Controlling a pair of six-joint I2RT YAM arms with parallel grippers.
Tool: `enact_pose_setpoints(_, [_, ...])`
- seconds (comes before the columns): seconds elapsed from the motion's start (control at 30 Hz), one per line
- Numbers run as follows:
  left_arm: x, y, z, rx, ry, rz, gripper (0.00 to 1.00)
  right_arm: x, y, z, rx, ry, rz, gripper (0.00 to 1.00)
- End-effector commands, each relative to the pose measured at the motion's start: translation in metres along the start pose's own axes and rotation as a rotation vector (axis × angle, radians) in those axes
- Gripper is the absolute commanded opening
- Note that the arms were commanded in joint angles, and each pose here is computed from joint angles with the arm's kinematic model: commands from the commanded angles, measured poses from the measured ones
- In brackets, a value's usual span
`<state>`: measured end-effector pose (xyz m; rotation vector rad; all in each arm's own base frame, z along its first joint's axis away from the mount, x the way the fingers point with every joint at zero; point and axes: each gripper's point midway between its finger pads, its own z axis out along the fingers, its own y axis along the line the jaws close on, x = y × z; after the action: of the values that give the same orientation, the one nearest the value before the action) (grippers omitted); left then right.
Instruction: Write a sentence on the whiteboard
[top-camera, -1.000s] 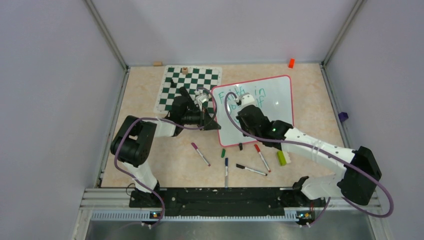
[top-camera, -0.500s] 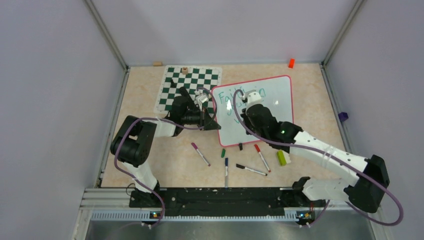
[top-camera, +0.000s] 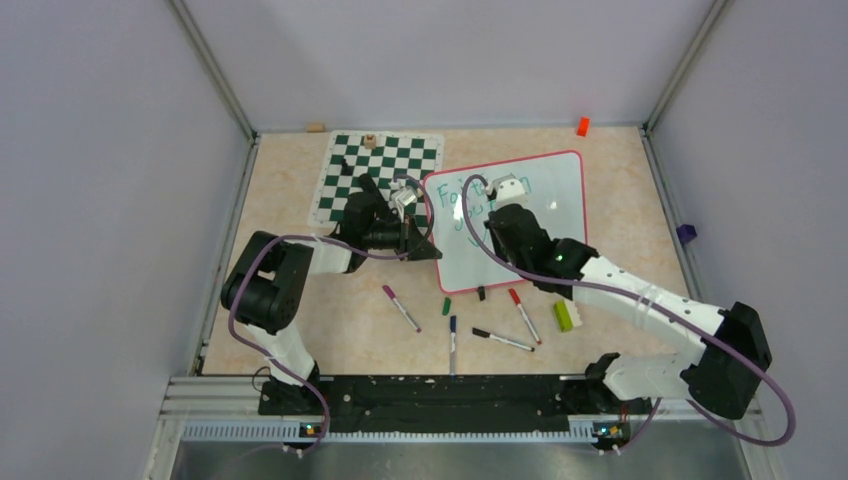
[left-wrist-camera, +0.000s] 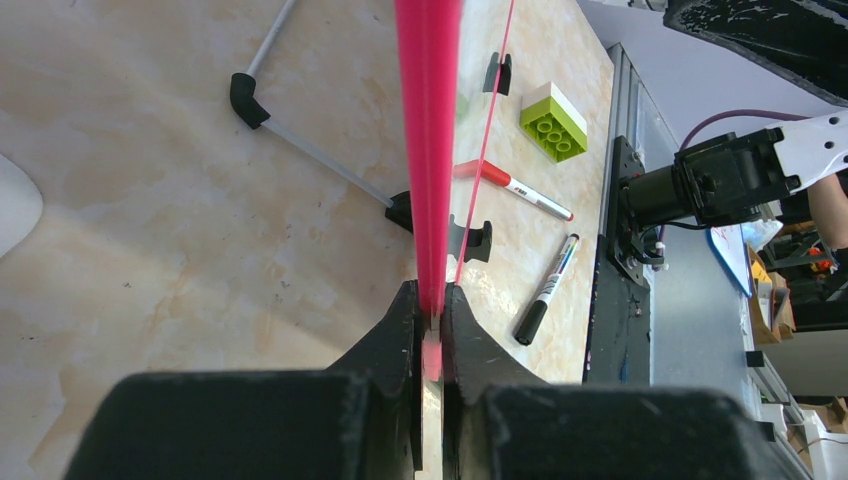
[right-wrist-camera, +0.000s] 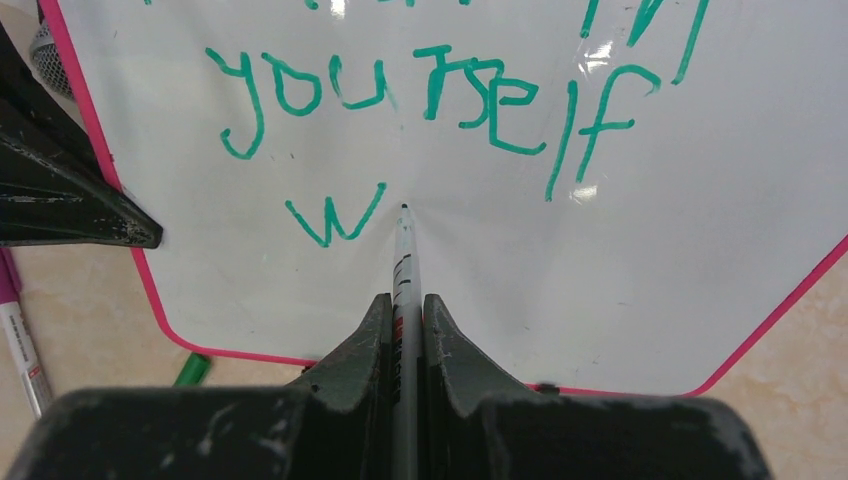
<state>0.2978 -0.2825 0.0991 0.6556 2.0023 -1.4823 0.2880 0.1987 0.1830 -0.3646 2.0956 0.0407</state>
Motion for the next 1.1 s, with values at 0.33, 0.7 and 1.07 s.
enact_pose_setpoints(0.33, [-0.004, -0.005, -0.002, -0.005, -0.014, 0.035, 0.0, -0.038, -0.013, 0.002, 0.058, -0.118, 0.053, 0.0])
enact_pose_setpoints(0.7, [-0.003, -0.004, -0.001, -0.006, -0.012, 0.034, 0.0, -0.032, -0.007, 0.01, 0.044, -0.093, 0.041, 0.0])
enact_pose_setpoints(1.07, [-0.003, -0.004, -0.001, -0.007, -0.011, 0.032, 0.0, -0.032, -0.013, 0.009, 0.058, -0.092, 0.06, 0.0])
